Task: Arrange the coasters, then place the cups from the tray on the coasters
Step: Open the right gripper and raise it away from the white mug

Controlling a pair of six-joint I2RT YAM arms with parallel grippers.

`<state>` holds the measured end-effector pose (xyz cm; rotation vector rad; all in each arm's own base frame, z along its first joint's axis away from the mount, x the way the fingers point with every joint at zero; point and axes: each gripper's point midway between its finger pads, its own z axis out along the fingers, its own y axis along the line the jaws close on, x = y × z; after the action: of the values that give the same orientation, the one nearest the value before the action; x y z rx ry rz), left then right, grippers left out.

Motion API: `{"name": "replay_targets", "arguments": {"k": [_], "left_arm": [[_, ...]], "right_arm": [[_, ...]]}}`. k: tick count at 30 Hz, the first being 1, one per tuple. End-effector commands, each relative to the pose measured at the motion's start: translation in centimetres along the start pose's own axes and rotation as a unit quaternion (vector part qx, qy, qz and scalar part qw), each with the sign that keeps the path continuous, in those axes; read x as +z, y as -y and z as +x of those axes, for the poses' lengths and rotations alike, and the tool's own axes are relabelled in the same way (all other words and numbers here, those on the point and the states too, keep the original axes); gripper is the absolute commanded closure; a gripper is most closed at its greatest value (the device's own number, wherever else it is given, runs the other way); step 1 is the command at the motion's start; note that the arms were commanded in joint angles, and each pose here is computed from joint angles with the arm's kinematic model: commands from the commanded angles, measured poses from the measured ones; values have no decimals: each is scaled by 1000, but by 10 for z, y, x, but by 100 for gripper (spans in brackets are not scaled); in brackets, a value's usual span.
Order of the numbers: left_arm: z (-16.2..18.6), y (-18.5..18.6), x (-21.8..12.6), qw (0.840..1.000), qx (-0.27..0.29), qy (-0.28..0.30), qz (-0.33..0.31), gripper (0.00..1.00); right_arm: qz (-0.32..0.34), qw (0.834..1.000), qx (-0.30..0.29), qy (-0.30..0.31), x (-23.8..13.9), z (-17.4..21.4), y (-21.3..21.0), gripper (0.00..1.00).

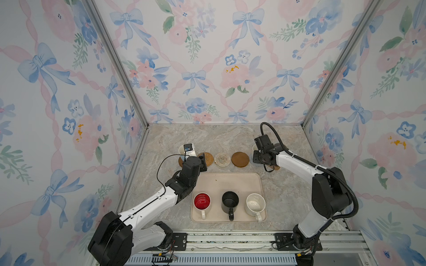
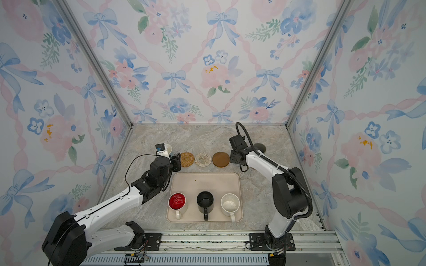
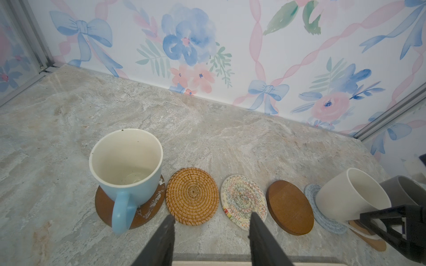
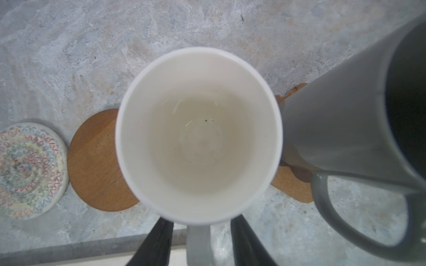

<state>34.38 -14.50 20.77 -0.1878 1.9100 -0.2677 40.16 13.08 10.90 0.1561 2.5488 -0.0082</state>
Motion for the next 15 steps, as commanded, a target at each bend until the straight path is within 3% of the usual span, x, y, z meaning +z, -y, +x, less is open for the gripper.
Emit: {"name": "replay_targets", "arguments": {"k": [1, 15], "left_arm": [[1, -6, -3, 1000, 7, 0, -4, 51], [-1, -8, -6, 1000, 5, 4, -6, 51]], "right_arm": [[6, 1000, 1, 1, -9, 5, 3, 53], [12, 1000, 3, 22, -32, 6, 8, 45]]}}
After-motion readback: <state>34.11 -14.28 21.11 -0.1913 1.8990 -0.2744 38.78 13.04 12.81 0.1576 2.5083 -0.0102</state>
